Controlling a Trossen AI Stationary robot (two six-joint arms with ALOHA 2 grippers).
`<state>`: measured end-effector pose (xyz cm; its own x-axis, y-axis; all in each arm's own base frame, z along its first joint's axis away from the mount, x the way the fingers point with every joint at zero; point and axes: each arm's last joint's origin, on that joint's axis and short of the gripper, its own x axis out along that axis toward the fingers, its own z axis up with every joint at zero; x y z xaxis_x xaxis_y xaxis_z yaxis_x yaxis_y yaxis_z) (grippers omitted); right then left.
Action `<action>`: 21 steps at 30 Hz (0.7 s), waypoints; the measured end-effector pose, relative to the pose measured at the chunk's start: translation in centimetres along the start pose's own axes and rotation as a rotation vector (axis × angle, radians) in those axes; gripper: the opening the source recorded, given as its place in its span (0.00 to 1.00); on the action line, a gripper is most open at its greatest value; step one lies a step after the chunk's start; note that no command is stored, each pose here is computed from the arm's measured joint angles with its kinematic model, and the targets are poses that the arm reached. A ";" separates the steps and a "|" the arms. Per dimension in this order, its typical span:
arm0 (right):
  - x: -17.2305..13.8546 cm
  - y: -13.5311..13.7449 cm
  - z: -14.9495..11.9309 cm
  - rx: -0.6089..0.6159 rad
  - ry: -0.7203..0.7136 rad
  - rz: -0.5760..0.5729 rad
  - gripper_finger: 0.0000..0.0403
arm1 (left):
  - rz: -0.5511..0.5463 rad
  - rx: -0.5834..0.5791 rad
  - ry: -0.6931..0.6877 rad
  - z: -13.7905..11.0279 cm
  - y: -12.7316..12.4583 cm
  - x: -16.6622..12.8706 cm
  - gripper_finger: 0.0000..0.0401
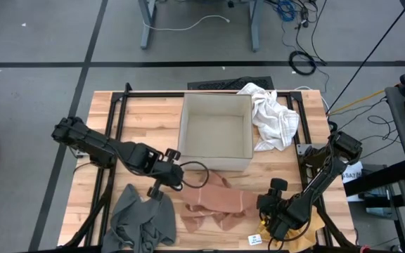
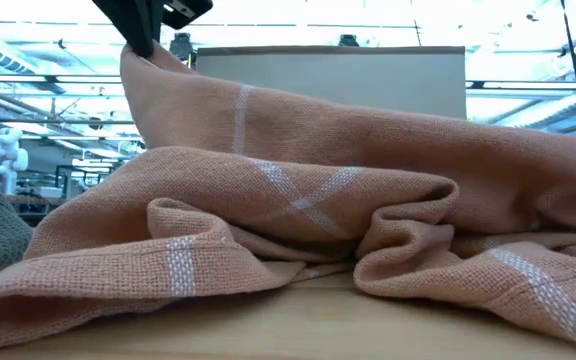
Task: Fold towel
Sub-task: Fold the brown towel
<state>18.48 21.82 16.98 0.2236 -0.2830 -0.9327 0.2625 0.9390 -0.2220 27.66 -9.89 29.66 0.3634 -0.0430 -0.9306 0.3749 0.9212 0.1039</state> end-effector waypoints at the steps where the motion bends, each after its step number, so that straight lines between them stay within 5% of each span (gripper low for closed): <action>1: 0.0 0.0 0.0 0.001 0.000 0.001 0.39 | 0.006 0.003 0.003 0.0 -0.2 0.0 0.01; 21: 3.7 -0.4 -1.7 0.061 0.028 0.106 0.36 | 0.013 -0.002 0.011 -0.1 -1.1 -0.1 0.01</action>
<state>17.62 20.76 13.10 0.2265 -0.1768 -0.9578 0.2959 0.9494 -0.1052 27.14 -10.90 29.61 0.3583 -0.0267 -0.9332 0.3689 0.9223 0.1152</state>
